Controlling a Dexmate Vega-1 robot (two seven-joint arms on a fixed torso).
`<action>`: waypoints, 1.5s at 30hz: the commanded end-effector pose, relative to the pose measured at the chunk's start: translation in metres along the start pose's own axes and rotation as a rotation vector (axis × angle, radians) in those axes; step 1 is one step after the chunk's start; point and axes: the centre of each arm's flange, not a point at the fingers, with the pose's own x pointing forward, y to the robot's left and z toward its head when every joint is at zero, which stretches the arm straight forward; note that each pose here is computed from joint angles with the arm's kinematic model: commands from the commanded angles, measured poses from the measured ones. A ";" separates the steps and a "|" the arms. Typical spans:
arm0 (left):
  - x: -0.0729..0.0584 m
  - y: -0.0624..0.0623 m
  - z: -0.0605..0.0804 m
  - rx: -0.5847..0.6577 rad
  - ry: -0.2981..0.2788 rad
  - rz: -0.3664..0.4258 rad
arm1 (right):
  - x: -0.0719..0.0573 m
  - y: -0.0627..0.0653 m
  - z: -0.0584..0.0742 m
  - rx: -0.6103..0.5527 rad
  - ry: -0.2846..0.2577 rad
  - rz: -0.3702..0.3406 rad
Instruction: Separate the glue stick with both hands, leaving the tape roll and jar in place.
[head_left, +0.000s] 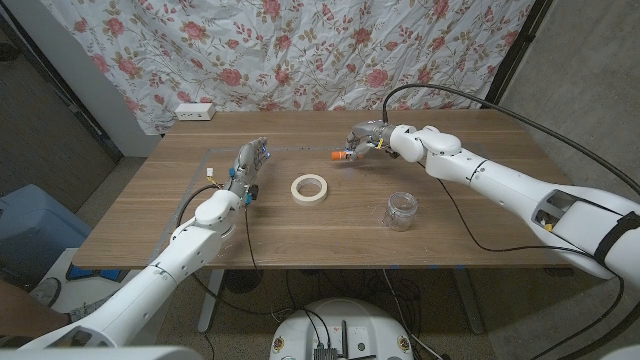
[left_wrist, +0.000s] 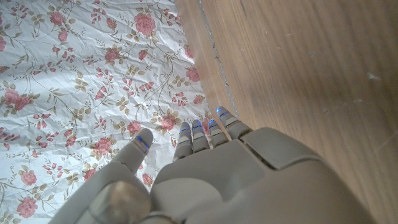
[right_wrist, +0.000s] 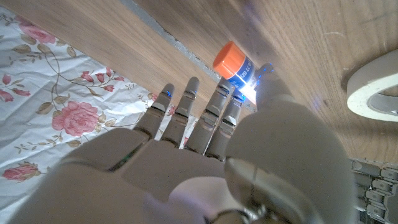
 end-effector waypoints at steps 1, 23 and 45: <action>-0.007 -0.008 0.017 0.049 -0.008 -0.008 | -0.019 -0.010 0.001 0.029 0.021 -0.070; -0.017 -0.023 0.056 0.129 -0.024 -0.005 | -0.052 -0.017 0.007 0.062 0.071 -0.178; -0.013 -0.042 0.075 0.250 -0.059 -0.037 | -0.081 -0.021 0.021 -0.007 0.080 -0.256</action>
